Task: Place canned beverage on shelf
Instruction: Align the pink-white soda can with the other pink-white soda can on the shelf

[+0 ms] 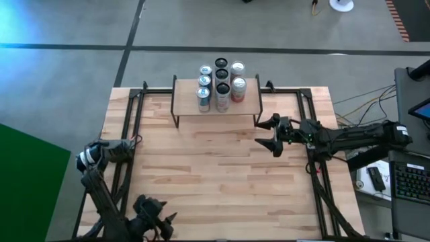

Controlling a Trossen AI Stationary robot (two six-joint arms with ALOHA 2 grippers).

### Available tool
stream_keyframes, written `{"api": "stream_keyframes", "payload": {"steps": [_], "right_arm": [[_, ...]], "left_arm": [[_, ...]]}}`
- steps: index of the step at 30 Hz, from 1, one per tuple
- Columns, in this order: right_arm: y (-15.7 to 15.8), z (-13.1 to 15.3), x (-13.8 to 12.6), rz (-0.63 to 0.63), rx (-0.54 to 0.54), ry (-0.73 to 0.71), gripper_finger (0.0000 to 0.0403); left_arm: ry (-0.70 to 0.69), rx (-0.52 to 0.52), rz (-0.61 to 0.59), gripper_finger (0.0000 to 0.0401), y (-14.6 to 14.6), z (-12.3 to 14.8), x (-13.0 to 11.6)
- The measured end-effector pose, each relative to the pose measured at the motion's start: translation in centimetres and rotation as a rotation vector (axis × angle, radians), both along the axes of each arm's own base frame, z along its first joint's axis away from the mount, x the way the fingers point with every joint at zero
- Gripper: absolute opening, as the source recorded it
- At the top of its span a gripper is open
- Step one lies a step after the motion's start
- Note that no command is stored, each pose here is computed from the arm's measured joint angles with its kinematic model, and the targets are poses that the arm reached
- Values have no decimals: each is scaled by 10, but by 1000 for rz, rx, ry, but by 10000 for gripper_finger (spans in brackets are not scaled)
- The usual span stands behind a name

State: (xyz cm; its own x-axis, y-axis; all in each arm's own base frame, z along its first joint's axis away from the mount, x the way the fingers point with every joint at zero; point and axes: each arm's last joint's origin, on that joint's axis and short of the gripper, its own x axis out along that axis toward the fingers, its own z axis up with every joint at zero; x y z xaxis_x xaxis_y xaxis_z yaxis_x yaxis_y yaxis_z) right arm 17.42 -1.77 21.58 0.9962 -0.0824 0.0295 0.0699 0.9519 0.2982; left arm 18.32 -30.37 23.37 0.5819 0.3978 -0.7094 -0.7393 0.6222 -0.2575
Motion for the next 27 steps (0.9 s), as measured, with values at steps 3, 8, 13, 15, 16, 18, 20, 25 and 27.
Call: {"api": "stream_keyframes", "payload": {"steps": [3, 8, 13, 15, 16, 18, 20, 25, 27], "right_arm": [[0, 1, 7, 10, -5, -48, 366], [2, 0, 21, 43, -2, -13, 366], [7, 1, 34, 74, -10, 15, 366], [9, 3, 40, 87, -12, 19, 366], [10, 4, 42, 94, -14, 23, 366], [14, 6, 48, 113, -29, 23, 366], [18, 4, 53, 132, -37, 39, 366], [20, 3, 63, 139, -50, 60, 366], [20, 1, 66, 140, -48, 76, 366]], "left_arm": [[61, -13, 47, 274, -6, 3, -5], [296, -98, 107, 266, -23, 18, -4], [292, -130, 111, 263, -31, 22, -1], [323, -143, 120, 263, -33, 20, -1], [343, -147, 125, 263, -33, 19, -1], [384, -155, 134, 263, -33, 15, -2], [422, -150, 143, 263, -32, 11, -4], [523, -156, 123, 263, -31, 7, -4], [530, -153, 95, 263, -30, 8, -1]]}}
